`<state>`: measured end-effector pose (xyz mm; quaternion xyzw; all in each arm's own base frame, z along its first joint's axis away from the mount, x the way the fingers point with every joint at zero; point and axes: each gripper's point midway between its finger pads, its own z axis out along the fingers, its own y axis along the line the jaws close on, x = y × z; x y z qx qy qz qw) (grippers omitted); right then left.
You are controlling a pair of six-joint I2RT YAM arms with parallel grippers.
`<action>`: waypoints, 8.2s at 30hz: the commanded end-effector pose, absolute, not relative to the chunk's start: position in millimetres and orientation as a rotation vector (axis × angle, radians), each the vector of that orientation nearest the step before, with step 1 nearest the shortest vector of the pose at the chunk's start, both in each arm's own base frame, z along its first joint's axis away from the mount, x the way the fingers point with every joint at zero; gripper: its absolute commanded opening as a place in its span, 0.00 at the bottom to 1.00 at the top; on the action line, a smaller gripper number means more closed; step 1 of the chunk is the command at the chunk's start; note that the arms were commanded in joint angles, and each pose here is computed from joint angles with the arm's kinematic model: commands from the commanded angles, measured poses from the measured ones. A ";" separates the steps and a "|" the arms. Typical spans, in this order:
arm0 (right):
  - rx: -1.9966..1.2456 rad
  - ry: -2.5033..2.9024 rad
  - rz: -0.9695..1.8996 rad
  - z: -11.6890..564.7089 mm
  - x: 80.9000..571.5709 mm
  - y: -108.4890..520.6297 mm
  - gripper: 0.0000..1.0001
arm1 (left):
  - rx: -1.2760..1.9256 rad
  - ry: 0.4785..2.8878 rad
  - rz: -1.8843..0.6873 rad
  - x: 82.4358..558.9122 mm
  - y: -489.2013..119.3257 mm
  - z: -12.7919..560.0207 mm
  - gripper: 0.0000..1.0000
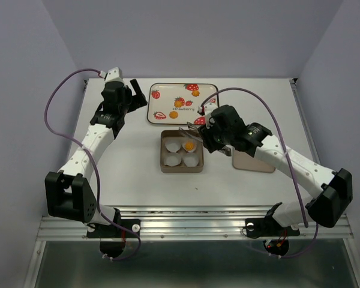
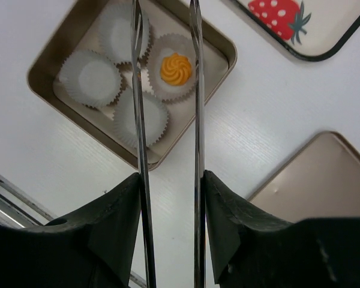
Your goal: Pack the cookies
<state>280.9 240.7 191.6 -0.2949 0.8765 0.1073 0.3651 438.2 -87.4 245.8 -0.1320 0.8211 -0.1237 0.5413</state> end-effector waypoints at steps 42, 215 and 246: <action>-0.472 2.156 0.069 148.0 555.7 203.2 0.55 | -0.386 1.822 -0.143 451.3 -58.4 299.7 0.99; -0.547 2.084 0.189 198.9 474.3 283.9 0.55 | -0.355 1.753 -0.259 463.7 -69.4 327.7 0.99; -0.527 2.174 0.152 132.7 513.2 295.3 0.58 | -0.351 1.827 -0.260 473.5 -73.1 298.7 0.99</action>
